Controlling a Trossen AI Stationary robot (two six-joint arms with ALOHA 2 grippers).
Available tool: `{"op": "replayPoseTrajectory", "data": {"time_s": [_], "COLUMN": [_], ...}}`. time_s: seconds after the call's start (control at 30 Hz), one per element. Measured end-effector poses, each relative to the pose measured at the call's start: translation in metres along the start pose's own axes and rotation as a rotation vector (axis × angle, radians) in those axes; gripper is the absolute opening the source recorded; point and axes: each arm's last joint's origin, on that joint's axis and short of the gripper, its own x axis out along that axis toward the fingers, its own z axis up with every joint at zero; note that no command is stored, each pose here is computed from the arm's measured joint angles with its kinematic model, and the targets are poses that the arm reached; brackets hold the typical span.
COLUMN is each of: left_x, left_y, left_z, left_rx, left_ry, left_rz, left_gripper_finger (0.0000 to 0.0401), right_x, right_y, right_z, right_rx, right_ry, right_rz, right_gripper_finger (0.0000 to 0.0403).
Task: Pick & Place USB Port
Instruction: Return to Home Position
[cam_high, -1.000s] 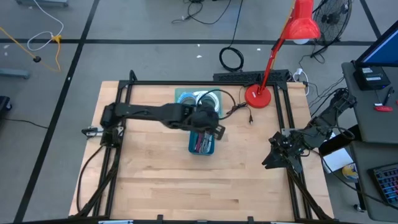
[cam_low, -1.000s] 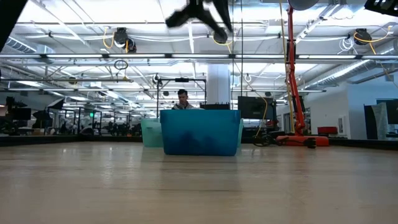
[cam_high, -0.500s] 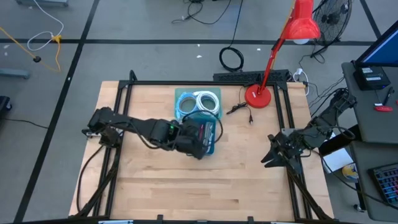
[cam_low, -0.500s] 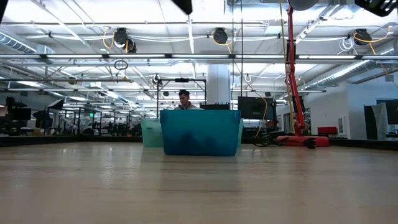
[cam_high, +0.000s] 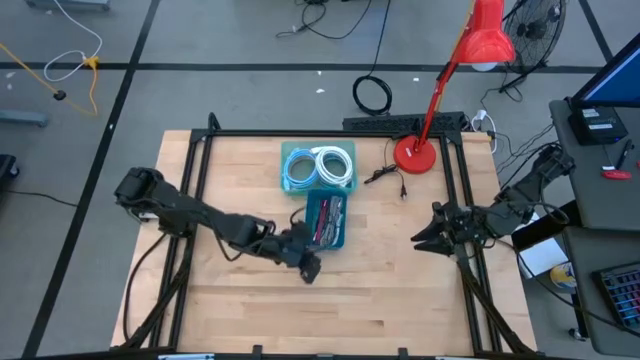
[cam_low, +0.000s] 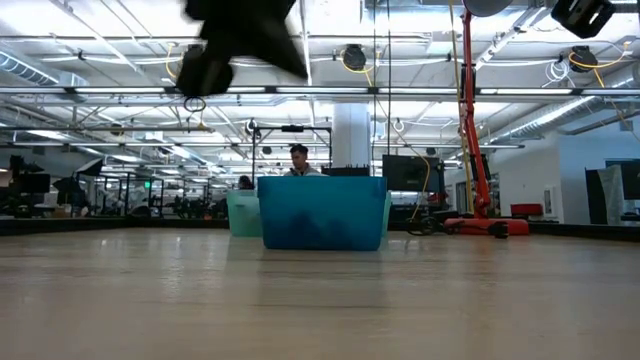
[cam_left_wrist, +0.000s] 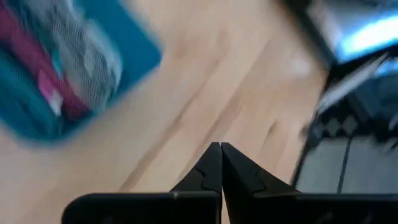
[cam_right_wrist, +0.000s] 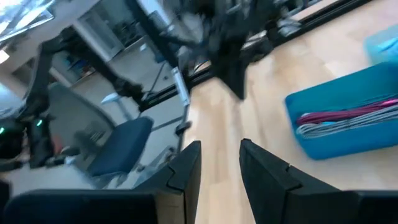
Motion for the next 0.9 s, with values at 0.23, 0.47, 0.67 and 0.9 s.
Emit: {"op": "replayPoseTrajectory", "data": {"time_s": [0.23, 0.47, 0.67, 0.9], "left_x": [0.01, -0.011, -0.033, -0.059], "left_y": [0.037, 0.095, 0.138, 0.189], "left_z": [-0.032, -0.043, -0.055, -0.055], "left_rx": [0.092, -0.083, -0.012, -0.066], "left_ry": [0.021, -0.254, -0.372, -0.524], "left_rz": [0.038, -0.205, -0.271, -0.293], "left_gripper_finger": [0.0001, 0.0, 0.0, 0.0], "right_x": [0.001, 0.003, 0.005, 0.006], "right_y": [-0.005, -0.008, -0.01, -0.01], "right_z": [0.003, 0.006, 0.005, 0.005], "right_rx": [-0.08, -0.11, -0.131, -0.202], "right_ry": [-0.048, -0.061, -0.053, -0.044], "right_rz": [-0.077, -0.105, -0.123, -0.131], "right_gripper_finger": [0.01, 0.01, 0.01, 0.01]}}
